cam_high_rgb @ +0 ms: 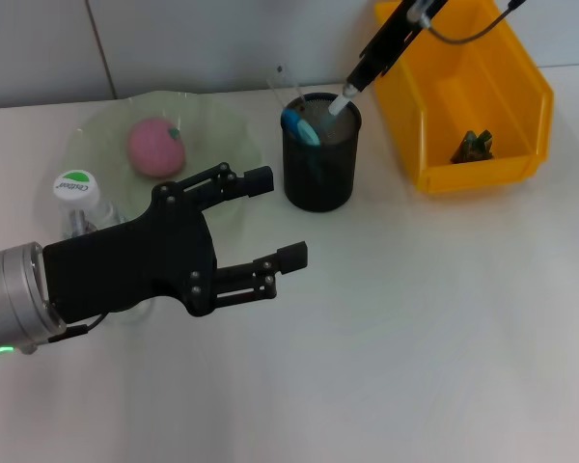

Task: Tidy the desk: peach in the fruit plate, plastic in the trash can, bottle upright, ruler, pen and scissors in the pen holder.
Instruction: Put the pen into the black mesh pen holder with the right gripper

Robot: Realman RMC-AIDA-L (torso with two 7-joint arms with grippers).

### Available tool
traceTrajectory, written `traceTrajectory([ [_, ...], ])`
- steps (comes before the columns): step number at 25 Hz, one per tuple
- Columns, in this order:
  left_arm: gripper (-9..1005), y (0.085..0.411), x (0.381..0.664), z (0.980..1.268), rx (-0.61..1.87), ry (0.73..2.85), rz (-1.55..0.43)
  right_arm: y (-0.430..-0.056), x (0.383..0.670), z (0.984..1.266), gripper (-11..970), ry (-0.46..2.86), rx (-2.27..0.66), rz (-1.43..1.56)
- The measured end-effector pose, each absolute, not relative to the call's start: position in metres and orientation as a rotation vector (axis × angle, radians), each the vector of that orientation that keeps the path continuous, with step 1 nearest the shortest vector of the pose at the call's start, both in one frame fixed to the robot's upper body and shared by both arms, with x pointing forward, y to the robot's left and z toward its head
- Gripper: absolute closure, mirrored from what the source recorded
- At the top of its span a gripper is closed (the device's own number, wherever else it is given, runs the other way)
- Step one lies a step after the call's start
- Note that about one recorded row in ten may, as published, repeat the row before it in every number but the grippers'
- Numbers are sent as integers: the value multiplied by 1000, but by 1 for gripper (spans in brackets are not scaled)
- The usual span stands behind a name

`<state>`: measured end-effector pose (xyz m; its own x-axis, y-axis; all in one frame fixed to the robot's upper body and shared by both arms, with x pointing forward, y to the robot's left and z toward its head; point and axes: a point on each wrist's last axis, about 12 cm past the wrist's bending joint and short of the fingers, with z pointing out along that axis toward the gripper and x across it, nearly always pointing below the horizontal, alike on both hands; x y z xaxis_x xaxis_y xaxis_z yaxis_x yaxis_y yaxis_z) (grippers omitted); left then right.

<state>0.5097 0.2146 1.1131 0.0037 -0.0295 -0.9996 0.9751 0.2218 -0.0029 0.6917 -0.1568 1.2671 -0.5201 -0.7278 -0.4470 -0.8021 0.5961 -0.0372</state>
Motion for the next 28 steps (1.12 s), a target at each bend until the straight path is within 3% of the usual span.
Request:
traceTrajectory([
  [8, 181, 215, 508, 1110, 1015, 1296, -1066, -145, 692, 1249, 820, 2409, -1255, 184],
  [28, 181, 216, 508, 1111, 1010, 1288, -1068, -146, 689, 1257, 816, 2425, -1234, 138],
])
